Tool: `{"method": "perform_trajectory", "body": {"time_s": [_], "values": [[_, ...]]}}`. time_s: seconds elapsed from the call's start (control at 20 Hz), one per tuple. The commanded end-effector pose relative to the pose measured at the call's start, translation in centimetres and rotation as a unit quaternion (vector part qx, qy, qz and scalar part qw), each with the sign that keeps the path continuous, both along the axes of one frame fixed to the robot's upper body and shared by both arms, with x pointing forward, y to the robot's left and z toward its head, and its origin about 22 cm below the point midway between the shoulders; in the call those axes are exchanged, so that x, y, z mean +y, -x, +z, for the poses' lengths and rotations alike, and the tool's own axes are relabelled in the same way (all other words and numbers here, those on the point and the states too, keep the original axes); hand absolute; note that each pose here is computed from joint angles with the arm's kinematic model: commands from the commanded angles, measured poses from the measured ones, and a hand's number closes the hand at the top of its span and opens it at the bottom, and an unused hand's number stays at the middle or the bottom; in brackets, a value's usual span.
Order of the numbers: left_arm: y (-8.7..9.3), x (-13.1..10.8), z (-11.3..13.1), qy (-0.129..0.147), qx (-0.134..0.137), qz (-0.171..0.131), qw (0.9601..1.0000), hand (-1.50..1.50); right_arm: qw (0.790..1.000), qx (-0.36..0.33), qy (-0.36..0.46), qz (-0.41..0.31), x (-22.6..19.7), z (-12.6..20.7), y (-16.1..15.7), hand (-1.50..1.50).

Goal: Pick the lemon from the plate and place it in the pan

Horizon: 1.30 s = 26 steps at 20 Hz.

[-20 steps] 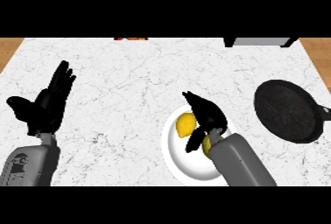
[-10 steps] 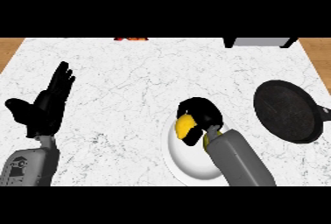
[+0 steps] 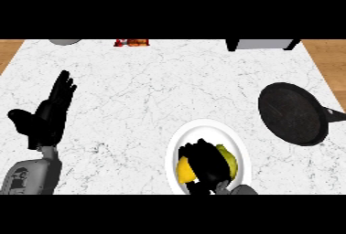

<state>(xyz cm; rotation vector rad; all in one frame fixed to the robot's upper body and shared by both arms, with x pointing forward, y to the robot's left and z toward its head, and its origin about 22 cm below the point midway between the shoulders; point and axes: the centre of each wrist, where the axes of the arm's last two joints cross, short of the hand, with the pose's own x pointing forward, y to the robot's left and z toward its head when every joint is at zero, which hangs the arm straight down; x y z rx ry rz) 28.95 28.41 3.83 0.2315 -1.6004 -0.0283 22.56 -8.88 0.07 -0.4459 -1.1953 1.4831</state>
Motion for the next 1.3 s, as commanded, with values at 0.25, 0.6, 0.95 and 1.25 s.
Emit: {"method": "perform_trajectory", "body": {"time_s": [0.25,0.6,0.95,1.25], "values": [[0.5,0.4,0.8,-0.005,0.004,0.003,1.0000,0.00,0.984,-0.176,-0.027,-0.017,-4.1,6.9,9.8,1.50],[-0.6,-0.4,0.7,0.000,-0.011,-0.003,0.9999,0.00,0.954,-0.259,-0.120,-0.095,-7.2,13.4,13.4,1.50],[-0.5,-0.8,1.6,0.005,-0.013,-0.019,0.9997,0.00,0.921,-0.278,-0.212,-0.175,-9.4,14.9,10.9,1.50],[-0.1,-0.9,1.1,0.006,-0.006,-0.025,0.9996,0.00,0.896,-0.276,-0.257,-0.235,-12.2,14.1,7.6,1.50]]}}
